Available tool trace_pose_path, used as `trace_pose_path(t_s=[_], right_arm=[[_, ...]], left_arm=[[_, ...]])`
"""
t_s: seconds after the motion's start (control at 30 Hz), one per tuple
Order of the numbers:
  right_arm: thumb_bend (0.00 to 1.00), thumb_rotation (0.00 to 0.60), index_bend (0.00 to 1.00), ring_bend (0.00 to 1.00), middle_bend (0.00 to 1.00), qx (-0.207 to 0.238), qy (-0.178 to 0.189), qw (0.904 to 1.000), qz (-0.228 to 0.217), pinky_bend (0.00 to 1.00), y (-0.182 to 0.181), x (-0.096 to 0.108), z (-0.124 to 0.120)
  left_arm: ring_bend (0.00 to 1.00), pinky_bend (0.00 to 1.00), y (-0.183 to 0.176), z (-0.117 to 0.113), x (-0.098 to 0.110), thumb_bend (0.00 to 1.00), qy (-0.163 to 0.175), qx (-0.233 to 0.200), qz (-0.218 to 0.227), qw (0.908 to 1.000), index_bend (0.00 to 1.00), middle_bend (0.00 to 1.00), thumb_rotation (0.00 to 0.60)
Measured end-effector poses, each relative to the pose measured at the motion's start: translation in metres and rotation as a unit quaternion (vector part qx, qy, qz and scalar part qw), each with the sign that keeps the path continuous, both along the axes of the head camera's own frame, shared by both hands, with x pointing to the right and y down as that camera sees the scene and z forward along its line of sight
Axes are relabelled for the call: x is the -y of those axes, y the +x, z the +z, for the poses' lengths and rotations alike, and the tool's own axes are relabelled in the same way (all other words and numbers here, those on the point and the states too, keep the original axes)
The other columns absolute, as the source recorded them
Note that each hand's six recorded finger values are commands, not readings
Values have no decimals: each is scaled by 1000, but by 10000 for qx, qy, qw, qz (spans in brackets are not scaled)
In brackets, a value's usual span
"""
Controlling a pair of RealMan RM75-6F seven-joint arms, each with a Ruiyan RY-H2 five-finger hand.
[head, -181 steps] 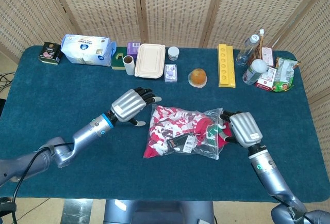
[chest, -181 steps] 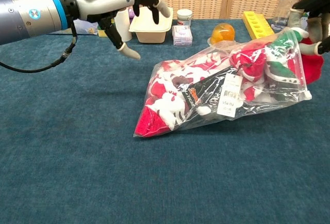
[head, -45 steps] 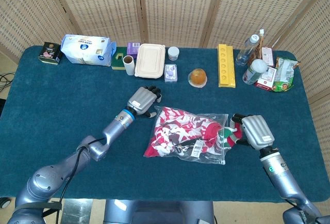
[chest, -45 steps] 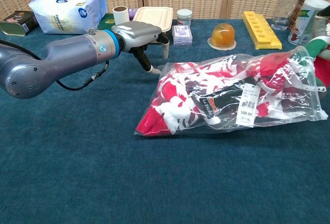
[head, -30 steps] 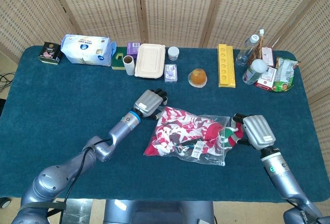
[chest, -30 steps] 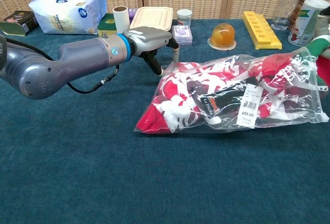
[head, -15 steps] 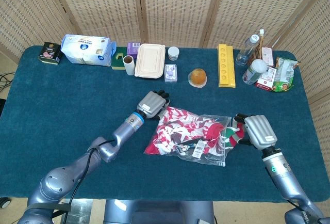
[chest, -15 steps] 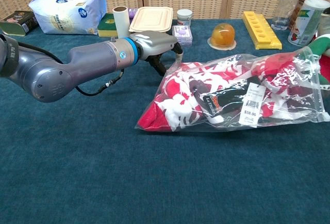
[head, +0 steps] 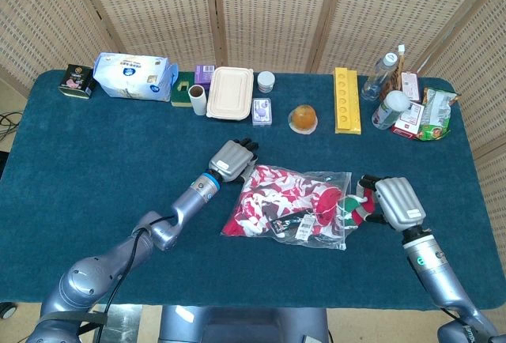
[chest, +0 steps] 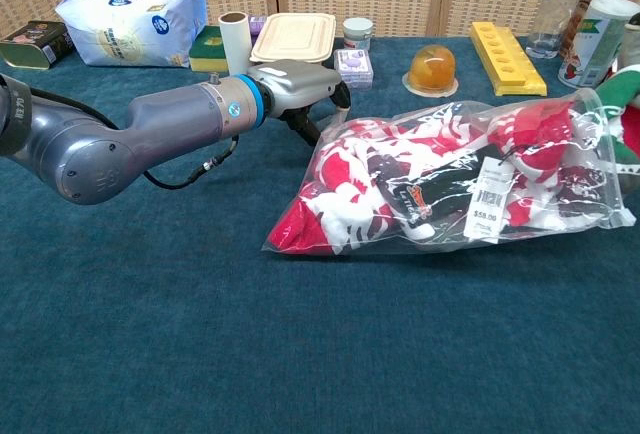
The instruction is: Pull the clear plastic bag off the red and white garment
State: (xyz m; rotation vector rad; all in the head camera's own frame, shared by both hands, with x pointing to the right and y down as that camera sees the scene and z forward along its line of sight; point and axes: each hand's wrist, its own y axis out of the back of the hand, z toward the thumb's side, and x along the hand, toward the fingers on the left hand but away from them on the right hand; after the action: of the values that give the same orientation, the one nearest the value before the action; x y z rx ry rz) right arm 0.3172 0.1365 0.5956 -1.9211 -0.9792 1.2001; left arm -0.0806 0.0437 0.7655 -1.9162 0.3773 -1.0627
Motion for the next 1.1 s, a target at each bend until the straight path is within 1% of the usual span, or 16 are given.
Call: trace_pose_path(t_s=[0.17, 0.37, 0.57, 0.87, 1.1], right_arm=[[563, 600, 639, 656, 528, 11, 3, 10000, -25, 590, -1, -2, -1], [562, 600, 641, 656, 529, 29, 6, 10000, -66, 590, -4, -4, -2], [563, 600, 641, 658, 531, 68, 58, 9999, -115, 591, -7, -5, -5], [563, 600, 646, 662, 536, 100, 154, 9998, -123, 590, -9, -6, -11], [563, 600, 649, 664, 540, 59, 198, 9997, -113, 590, -6, -9, -15]], left_arm=[[146, 310, -5, -3, 2, 574, 60, -41, -64, 10000, 663, 267, 600], [149, 310, -13, -6, 4, 568, 82, -88, -126, 9998, 672, 272, 600], [149, 310, -29, -11, 4, 566, 79, -147, -163, 9997, 673, 272, 600], [149, 310, -65, -21, 6, 560, 33, -106, -231, 9997, 673, 274, 600], [149, 310, -102, -38, 5, 560, -2, -76, -323, 9994, 672, 275, 600]])
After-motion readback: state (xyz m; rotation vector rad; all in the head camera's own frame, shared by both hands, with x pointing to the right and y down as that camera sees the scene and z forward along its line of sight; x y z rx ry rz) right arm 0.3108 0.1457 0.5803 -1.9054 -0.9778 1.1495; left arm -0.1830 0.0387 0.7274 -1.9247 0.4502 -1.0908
